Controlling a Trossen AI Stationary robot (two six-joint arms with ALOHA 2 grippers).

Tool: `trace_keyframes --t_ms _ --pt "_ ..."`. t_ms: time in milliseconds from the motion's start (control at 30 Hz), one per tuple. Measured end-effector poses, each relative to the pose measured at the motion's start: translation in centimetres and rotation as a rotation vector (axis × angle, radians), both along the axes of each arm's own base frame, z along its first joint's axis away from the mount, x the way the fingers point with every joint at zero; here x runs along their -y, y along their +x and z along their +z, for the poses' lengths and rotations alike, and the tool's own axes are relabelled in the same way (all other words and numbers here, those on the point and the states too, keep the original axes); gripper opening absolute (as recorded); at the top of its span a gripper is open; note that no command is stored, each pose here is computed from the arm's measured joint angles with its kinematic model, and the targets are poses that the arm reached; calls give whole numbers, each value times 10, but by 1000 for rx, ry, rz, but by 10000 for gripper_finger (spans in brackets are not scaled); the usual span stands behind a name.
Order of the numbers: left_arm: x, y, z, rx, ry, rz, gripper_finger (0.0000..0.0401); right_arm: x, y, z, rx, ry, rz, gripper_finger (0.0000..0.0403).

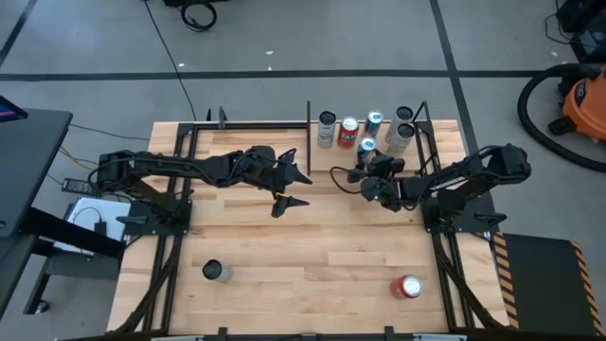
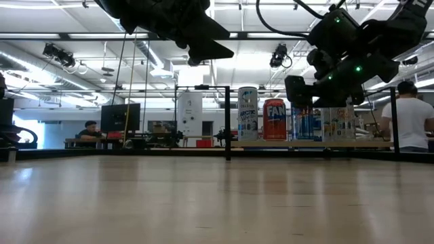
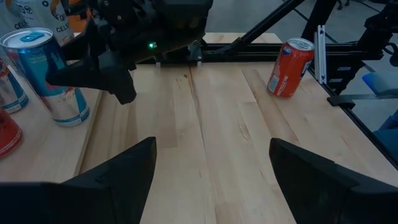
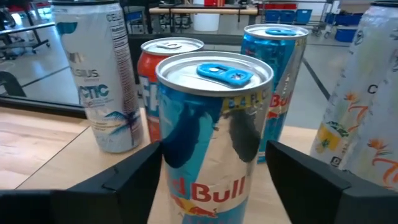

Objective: Place canned beverage on shelf
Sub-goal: Put the blue soda can on the shelf aligned with the other blue soda can

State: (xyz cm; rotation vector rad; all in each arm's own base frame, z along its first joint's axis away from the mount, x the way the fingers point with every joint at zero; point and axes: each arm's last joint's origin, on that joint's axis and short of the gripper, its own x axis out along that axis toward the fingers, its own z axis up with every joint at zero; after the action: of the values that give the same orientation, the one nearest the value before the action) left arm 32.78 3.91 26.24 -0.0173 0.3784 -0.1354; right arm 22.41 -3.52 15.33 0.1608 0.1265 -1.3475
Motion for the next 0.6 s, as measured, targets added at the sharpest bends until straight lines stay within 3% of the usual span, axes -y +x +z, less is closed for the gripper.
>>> trace_keyframes --t_ms 233,600 --pt "0 0 0 0 0 0 314 0 -2 -1 -23 -14 -24 230" --pt "0 0 0 0 0 0 314 10 -7 -4 -21 -10 -89 232"
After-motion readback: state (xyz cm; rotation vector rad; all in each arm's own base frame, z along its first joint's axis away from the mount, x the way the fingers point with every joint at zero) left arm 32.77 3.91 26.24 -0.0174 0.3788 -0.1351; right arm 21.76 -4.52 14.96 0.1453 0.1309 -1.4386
